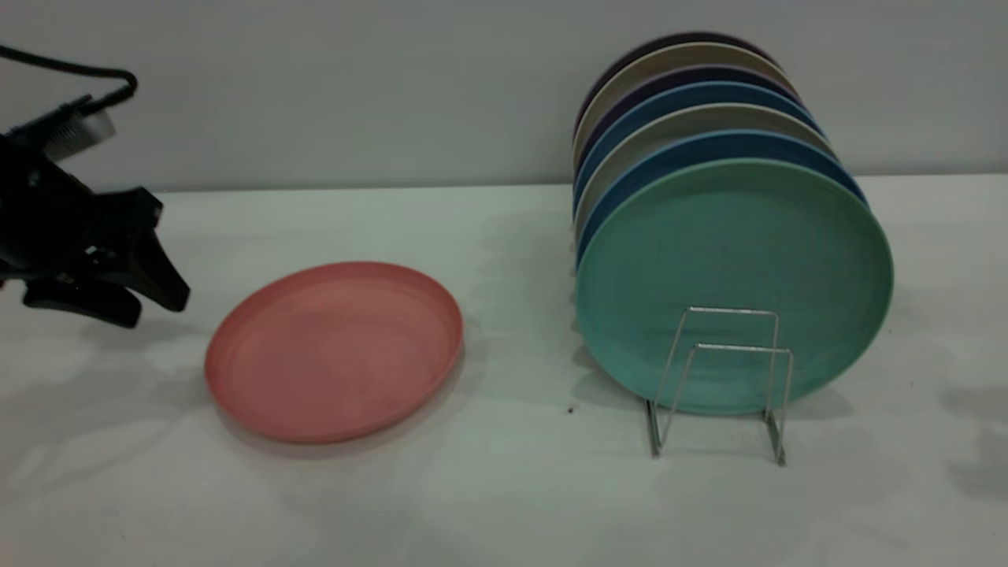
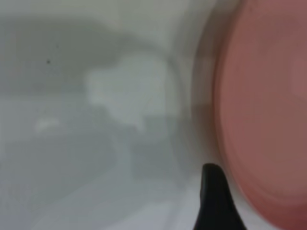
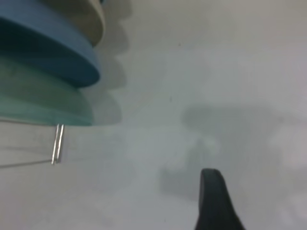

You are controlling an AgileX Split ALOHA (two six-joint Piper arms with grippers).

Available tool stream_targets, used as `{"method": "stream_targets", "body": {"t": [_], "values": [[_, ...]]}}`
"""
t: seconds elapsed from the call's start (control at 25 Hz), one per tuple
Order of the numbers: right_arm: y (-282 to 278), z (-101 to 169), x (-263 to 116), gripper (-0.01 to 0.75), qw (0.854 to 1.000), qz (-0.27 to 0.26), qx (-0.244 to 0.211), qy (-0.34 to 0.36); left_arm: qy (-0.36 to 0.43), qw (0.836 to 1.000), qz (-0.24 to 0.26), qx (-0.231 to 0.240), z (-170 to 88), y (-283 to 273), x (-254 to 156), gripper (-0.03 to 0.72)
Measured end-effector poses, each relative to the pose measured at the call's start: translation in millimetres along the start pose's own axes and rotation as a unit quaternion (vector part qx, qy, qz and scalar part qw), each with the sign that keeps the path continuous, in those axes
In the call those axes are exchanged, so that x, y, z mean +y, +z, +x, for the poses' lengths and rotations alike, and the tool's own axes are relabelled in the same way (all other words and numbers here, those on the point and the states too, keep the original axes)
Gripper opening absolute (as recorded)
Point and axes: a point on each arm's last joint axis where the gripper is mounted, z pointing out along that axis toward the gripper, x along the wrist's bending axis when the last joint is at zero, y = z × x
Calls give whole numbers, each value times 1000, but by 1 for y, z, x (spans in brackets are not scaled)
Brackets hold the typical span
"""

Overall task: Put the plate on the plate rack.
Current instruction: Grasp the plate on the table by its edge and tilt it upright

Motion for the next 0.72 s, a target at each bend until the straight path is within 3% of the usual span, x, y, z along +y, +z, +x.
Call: {"method": "stream_targets", "body": {"t": [0.72], "values": [[21,-3,2,446,1000,1,5,-6,0,1000,-7,15,-3,37,5,489]]}}
